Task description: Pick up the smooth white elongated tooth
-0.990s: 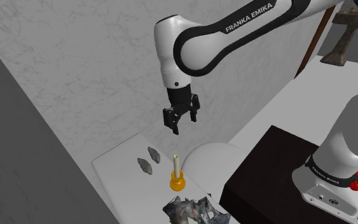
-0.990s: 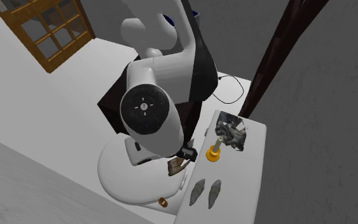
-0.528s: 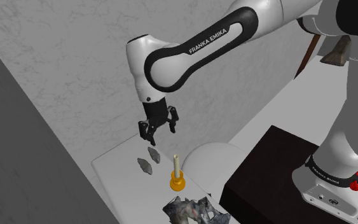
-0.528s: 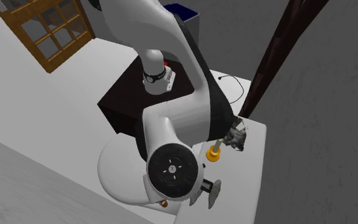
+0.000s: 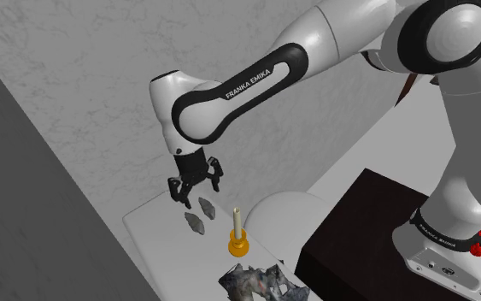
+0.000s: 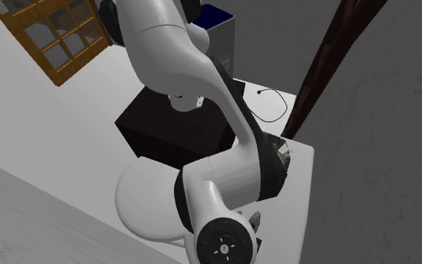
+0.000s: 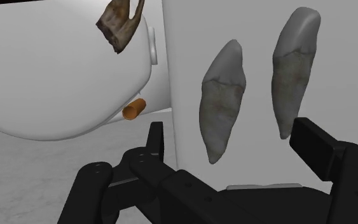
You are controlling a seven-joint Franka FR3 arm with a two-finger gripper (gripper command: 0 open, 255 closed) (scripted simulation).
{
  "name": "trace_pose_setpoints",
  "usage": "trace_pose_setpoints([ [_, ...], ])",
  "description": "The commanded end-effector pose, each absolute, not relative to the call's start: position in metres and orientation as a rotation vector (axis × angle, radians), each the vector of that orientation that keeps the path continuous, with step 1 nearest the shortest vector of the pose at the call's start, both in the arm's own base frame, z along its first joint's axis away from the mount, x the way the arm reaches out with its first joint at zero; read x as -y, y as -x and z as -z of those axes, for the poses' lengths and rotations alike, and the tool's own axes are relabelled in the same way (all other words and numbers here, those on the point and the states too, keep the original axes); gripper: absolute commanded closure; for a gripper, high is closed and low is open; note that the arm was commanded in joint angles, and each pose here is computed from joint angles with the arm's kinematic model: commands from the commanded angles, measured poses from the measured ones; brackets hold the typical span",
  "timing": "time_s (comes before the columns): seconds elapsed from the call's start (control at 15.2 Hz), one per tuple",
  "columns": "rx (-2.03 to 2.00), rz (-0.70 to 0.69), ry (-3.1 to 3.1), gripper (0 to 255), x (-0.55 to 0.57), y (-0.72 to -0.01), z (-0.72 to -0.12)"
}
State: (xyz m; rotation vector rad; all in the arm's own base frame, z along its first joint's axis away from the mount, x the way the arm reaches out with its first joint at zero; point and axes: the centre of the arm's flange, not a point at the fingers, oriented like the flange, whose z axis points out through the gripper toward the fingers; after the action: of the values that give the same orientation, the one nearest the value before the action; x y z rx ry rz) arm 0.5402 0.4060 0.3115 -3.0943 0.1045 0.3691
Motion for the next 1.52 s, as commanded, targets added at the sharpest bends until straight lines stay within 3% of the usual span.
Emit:
trace_pose_setpoints([
  [0.0,-0.105,-0.369,3.094,0,-0.405,-0.541,-0.301],
  [0.26,-0.105,-0.369,3.094,0,-0.405,-0.541,-0.287],
  [0.33,-0.105,-0.369,3.094,255,-0.405,-0.541,-0.287],
  [0.92,-0.105,-0.369,3.094,255,-0.405,-0.541,-0.287],
  [1.45,-0.105,-0.369,3.094,255,-0.405,-0.541,-0.329],
])
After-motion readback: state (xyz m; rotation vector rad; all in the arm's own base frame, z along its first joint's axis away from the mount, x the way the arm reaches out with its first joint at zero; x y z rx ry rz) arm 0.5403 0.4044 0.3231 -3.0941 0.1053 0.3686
